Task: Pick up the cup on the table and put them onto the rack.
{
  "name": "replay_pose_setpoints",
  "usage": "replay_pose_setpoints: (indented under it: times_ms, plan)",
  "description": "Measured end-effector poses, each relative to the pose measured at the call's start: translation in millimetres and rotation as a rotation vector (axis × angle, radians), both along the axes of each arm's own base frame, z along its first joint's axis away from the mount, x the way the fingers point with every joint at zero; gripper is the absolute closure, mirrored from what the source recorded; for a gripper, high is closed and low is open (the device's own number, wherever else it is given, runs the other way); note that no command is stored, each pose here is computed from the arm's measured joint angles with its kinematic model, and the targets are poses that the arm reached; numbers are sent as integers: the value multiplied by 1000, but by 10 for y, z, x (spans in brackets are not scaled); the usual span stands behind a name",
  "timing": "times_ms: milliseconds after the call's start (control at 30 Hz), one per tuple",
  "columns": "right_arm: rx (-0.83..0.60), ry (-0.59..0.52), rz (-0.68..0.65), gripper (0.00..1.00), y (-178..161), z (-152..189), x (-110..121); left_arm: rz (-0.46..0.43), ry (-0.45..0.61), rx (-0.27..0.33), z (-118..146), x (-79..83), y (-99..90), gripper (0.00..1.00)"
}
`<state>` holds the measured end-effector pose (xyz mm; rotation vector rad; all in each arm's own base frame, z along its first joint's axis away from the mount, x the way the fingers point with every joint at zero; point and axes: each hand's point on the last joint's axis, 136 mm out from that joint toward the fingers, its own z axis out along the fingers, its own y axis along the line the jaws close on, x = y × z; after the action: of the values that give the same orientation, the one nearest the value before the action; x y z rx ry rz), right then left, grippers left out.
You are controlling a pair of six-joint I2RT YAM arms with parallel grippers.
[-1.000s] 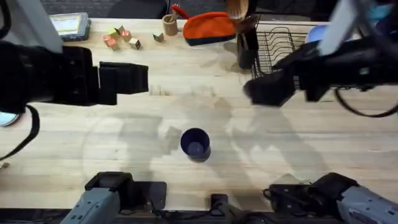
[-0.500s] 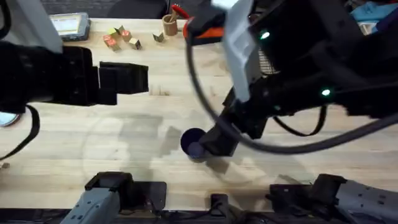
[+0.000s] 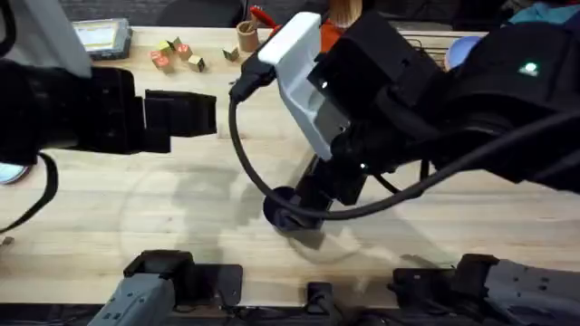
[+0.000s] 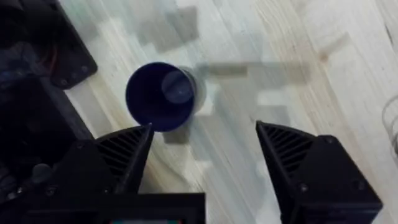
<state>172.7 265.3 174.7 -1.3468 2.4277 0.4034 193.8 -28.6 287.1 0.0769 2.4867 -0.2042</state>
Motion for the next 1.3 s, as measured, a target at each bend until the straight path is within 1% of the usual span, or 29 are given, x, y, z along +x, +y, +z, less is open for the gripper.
replay_pose_setpoints:
  times_ms: [100, 133, 467, 700, 900, 1033, 1067, 1167, 1300]
  plan:
    - [-15, -1, -2, 3, -3, -37, 19, 0, 0, 0, 0, 1, 0, 7]
    - [-45, 20, -2, 3, 16, -150, 36, 0, 0, 0, 0, 0, 0, 7]
    - [-126, 80, -2, 4, 43, -456, 56, 0, 0, 0, 0, 0, 0, 7]
    - [-126, 80, -2, 3, 46, -460, 57, 41, 0, 54, -12, 9, 115, 7]
    - [-126, 80, -2, 3, 47, -460, 58, 92, 0, 123, -18, 15, 263, 10]
    - [-126, 80, -2, 3, 47, -460, 59, 102, -1, 142, -18, 15, 299, 10]
    - [-125, 79, -2, 4, 49, -459, 60, 115, -5, 164, -12, 22, 342, 10]
    - [-125, 79, -2, 4, 49, -459, 60, 139, -14, 175, 5, 40, 399, 9]
    - [-123, 78, -2, 4, 54, -457, 64, 201, -30, 185, 38, 69, 544, 9]
